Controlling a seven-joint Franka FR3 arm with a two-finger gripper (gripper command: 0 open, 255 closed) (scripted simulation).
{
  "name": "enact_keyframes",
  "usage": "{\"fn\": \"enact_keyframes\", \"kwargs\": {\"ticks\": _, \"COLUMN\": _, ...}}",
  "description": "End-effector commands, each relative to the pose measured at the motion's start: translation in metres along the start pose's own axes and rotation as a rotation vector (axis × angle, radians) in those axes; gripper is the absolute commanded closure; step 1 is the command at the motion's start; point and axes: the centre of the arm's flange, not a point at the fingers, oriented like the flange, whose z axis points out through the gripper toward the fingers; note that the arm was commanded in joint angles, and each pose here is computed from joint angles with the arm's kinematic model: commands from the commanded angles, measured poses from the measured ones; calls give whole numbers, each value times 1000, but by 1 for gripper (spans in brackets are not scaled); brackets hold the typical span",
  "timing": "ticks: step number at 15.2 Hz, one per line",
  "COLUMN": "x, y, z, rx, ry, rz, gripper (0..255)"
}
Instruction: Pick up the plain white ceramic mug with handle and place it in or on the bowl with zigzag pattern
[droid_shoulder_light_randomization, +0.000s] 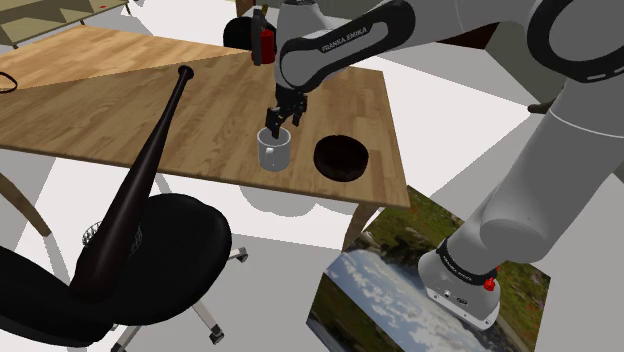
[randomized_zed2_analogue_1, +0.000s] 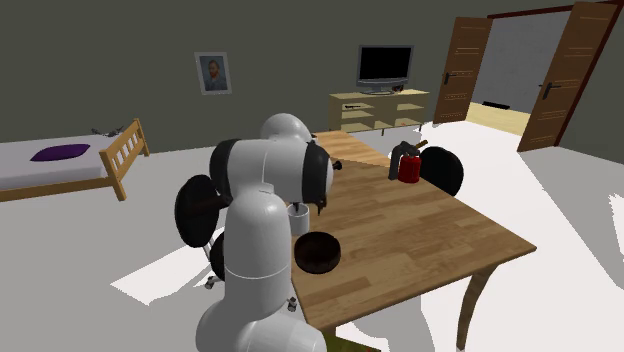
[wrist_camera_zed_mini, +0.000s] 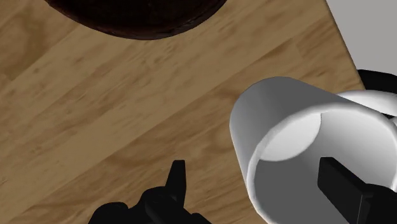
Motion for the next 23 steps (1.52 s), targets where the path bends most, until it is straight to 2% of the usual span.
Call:
{"fn": "enact_keyframes", "kwargs": {"ticks": 1, "x": 1, "y": 0, "z": 11, "rx": 0, "ry": 0, "rz": 0, "gripper": 0}}
{"fn": "enact_keyframes", "kwargs": {"ticks": 5, "x": 1, "y": 0, "z": 30, "rx": 0, "ry": 0, "rz": 0, "gripper": 0}}
{"fn": "enact_keyframes", "kwargs": {"ticks": 13, "x": 1, "y": 0, "z": 30, "rx": 0, "ry": 0, "rz": 0, "gripper": 0}}
{"fn": "enact_keyframes", "kwargs": {"ticks": 14, "x": 1, "y": 0, "z": 30, "rx": 0, "ry": 0, "rz": 0, "gripper": 255}}
{"fn": "enact_keyframes", "kwargs": {"ticks": 23, "x": 1, "y": 0, "z": 30, "rx": 0, "ry": 0, "rz": 0, "gripper": 255}}
